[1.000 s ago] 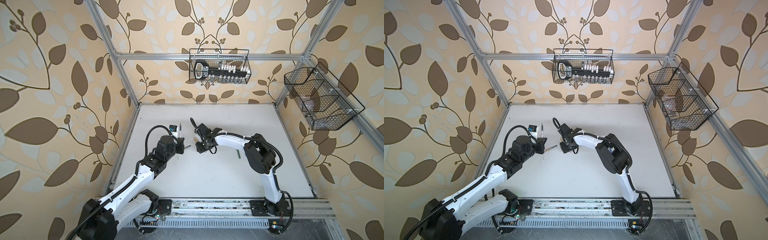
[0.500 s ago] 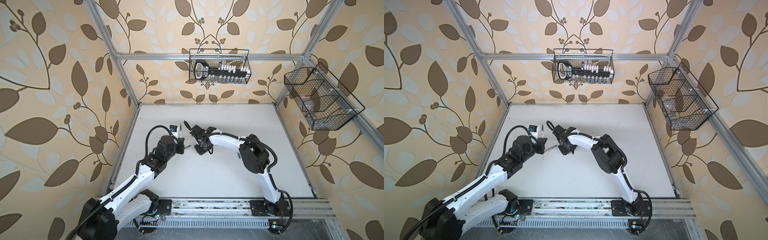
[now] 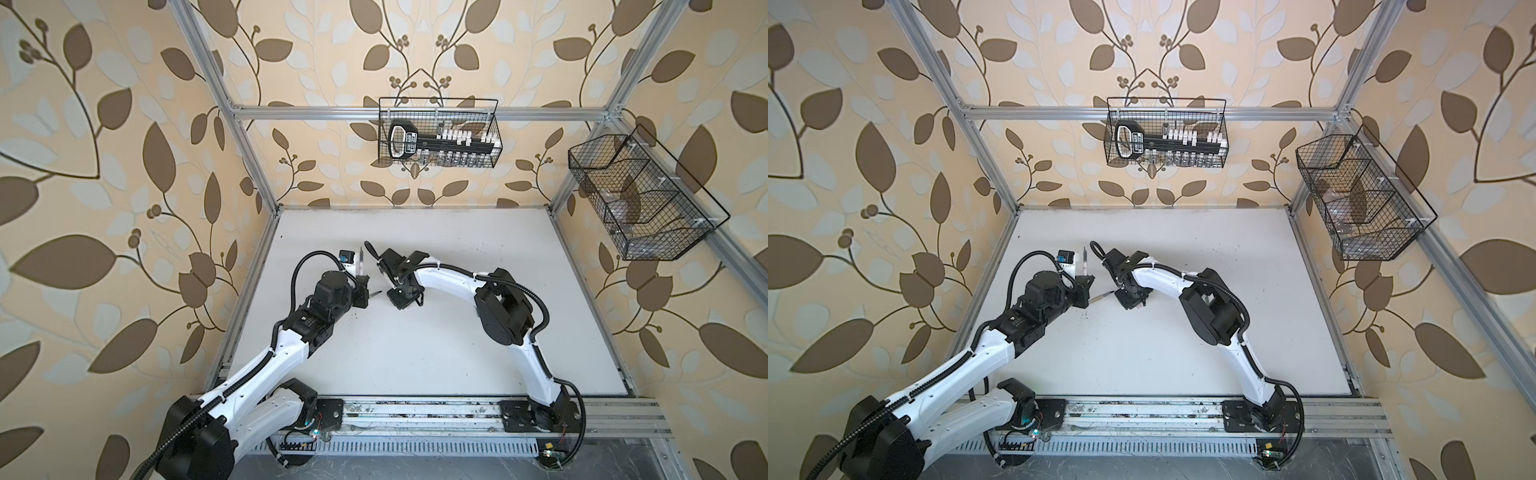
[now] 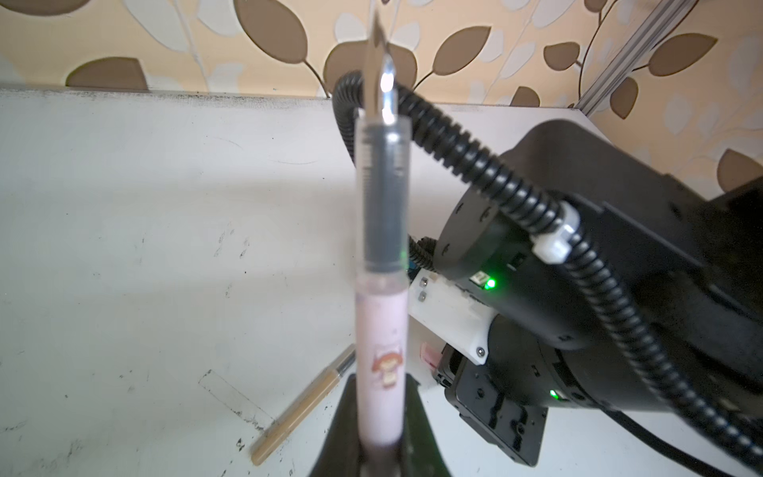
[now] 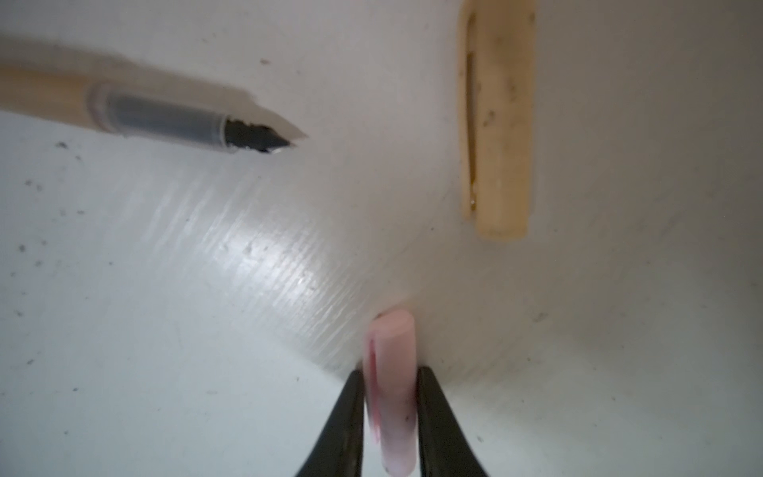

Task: Insert the pens into the pen caps
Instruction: 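Reach the right gripper down to the pink cap and grasp it, then lift the pink cap and bring it toward the nib held by the left gripper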

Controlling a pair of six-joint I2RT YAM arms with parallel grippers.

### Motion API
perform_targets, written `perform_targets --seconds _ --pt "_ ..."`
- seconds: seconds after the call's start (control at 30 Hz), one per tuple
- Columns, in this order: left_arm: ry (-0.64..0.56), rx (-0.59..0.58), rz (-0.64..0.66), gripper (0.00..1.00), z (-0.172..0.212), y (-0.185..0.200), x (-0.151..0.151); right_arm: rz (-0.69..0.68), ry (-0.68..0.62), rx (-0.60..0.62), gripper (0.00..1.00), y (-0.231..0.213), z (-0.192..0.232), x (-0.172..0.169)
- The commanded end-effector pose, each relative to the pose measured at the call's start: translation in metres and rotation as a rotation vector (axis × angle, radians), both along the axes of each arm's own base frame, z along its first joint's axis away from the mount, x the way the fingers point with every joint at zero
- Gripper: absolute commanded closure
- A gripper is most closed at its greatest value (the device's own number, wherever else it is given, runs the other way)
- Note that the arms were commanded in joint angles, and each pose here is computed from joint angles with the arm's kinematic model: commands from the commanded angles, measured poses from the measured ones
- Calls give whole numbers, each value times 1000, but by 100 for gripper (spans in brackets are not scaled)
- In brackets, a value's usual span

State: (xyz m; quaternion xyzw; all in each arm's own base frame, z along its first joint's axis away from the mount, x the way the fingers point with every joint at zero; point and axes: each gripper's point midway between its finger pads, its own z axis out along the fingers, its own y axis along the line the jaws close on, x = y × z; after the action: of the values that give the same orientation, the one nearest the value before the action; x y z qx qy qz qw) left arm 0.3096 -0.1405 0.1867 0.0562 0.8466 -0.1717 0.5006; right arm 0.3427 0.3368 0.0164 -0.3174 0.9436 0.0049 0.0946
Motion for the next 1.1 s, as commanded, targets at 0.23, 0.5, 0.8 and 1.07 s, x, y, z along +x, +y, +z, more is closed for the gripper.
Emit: perform_targets --seconds 0.23,0.5,0.8,1.07 --pt "-82 -41 -151 98 20 -25 0 -75 -53 124 83 -23 7 7" --pt "-37 -95 -406 100 7 -68 -12 -217 -127 474 83 -53 54 11" --pt "62 -111 -615 100 -9 -126 -26 -324 -189 720 83 -93 87 -7" --pt "7 -70 -699 100 5 -159 -50 -379 -324 1037 82 -110 161 -18"
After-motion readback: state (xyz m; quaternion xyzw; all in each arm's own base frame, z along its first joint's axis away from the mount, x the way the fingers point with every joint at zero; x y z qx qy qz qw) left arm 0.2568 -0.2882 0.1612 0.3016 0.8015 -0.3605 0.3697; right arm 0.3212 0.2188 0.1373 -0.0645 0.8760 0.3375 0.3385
